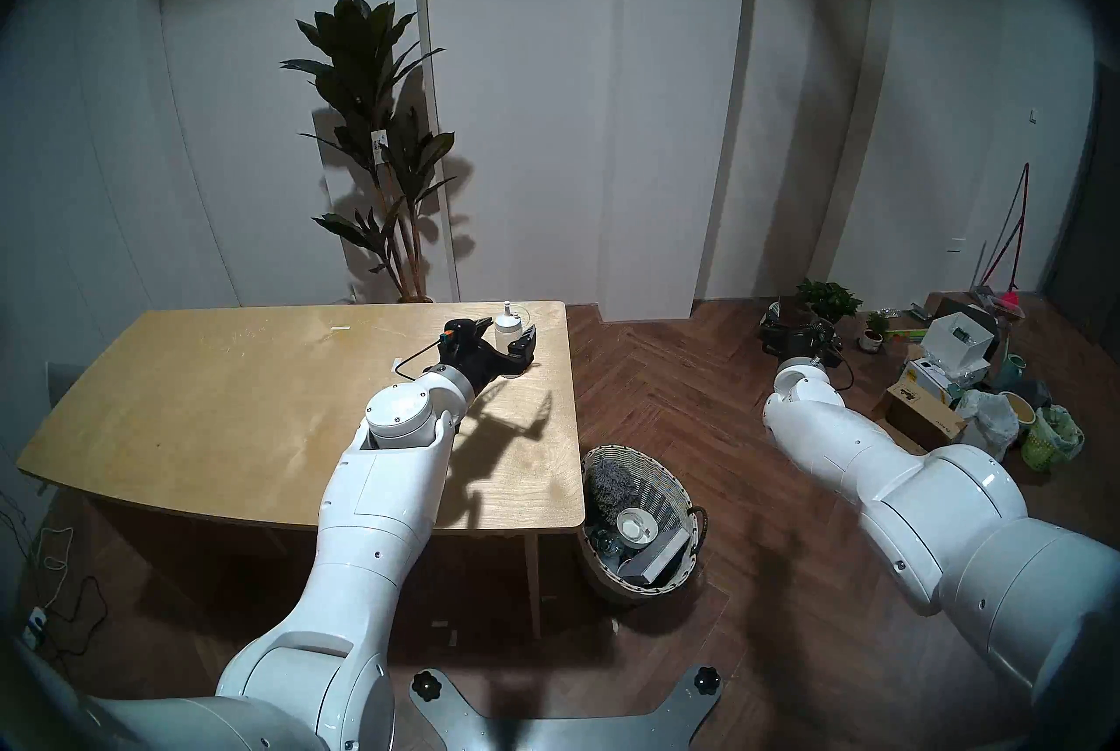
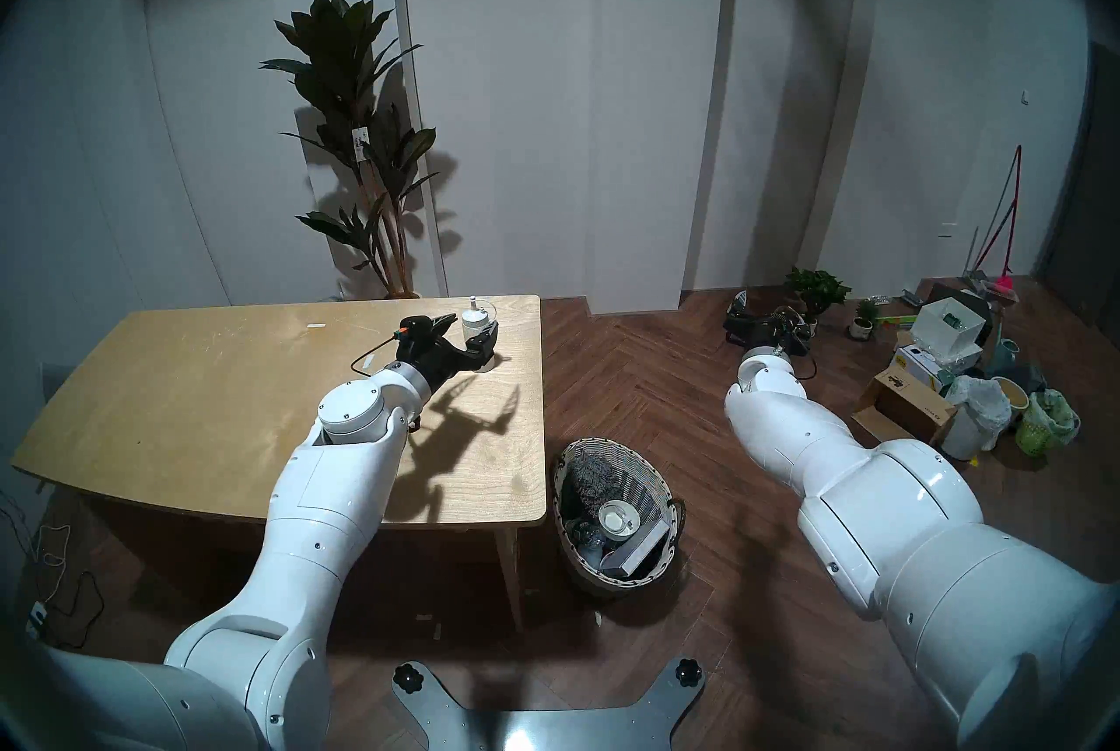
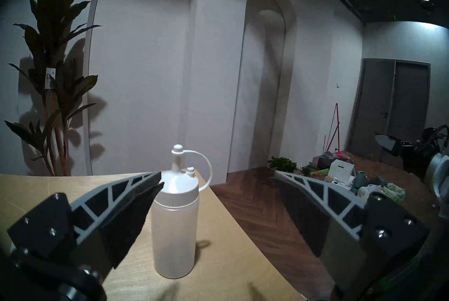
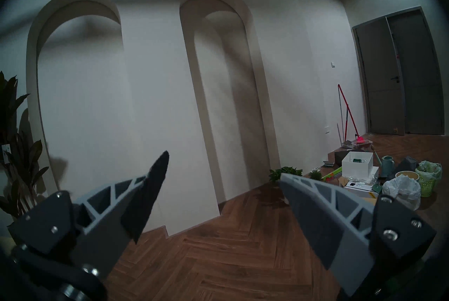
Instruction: Load the items into the basket from the rear
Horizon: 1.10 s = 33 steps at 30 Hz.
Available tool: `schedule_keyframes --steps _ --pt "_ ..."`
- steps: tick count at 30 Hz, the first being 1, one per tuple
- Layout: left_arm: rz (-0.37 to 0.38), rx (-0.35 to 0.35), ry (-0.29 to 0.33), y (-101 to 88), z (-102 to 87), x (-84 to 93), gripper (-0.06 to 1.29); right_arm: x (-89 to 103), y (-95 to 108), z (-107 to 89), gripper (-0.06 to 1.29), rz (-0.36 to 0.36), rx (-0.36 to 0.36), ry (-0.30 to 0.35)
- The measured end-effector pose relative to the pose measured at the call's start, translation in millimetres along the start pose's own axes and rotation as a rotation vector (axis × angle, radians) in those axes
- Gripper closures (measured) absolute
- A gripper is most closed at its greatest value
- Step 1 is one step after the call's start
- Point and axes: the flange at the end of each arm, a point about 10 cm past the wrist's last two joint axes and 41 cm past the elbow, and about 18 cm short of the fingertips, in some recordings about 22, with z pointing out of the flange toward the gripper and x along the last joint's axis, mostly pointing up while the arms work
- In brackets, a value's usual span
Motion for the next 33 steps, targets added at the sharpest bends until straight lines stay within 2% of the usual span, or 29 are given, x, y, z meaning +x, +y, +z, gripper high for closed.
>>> schedule_keyframes --steps 7,19,24,33 --pt "-0.015 0.044 0.013 -25.4 -2.6 -5.0 0.01 0.5 -1.2 -3.6 -0.02 0.000 0.032 0.024" --pt "-0.033 0.056 0.008 -44.2 2.7 -12.9 0.01 7.7 -4.5 -7.4 -0.02 0.007 0.081 0.081" --pt "-0.034 0.038 -0.002 -44.3 8.2 -15.4 0.01 7.8 -1.4 -11.0 -0.02 0.003 0.093 0.094" --pt "-0.039 -0.031 -0.020 -28.0 23.4 -22.1 0.01 7.9 23.1 -17.7 -0.02 -0.013 0.061 0.110"
